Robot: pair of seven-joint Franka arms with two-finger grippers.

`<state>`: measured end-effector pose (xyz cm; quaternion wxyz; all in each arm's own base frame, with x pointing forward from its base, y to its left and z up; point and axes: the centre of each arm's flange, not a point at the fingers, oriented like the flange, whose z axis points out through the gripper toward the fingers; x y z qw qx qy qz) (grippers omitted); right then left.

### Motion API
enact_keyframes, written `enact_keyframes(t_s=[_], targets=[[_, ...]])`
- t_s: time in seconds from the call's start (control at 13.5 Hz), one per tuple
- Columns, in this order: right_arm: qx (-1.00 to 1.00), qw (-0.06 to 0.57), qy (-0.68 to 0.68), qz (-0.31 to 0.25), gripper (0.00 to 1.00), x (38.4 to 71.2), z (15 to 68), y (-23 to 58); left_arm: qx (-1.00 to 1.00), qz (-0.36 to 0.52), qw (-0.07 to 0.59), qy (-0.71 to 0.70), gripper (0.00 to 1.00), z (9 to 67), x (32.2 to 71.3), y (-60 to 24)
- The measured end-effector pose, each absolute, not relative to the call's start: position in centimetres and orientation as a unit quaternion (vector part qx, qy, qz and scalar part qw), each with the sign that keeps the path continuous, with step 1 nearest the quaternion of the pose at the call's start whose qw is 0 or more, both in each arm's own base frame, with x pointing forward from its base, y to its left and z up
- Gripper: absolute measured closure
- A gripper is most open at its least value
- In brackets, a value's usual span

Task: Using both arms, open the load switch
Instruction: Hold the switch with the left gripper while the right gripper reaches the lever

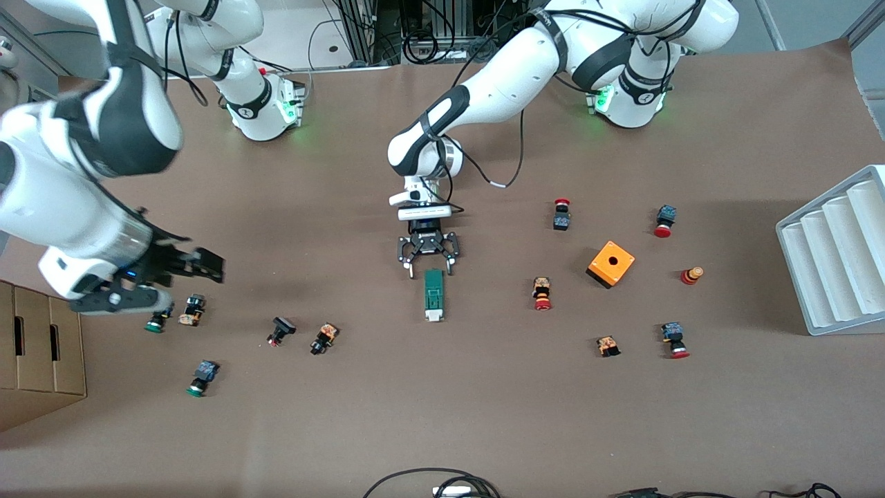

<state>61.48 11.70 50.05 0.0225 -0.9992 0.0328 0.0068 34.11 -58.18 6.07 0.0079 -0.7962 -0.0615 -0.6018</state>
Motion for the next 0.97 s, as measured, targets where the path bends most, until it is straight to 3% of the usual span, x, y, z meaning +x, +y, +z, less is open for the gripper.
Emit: enact_keyframes(t_s=[0.67, 0.82, 0.89, 0.97], targets=[[-0.963, 0.033, 0.263, 0.045, 0.00, 62.9, 42.4, 28.6, -0.797, -0.600, 0.005, -0.075, 0.00, 5.7, 33.9, -57.8], [-0.950, 0.039, 0.309, 0.035, 0.00, 62.4, 40.0, 32.5, -0.796, -0.600, 0.005, -0.075, 0.02, 5.7, 33.9, -57.8], [-0.942, 0.041, 0.330, 0.029, 0.00, 62.0, 38.7, 34.5, -0.796, -0.601, 0.005, -0.076, 0.10, 5.7, 33.9, -57.8], [-0.935, 0.043, 0.352, 0.024, 0.00, 61.7, 37.4, 36.3, -0.796, -0.601, 0.005, -0.076, 0.11, 5.7, 33.9, -57.8]])
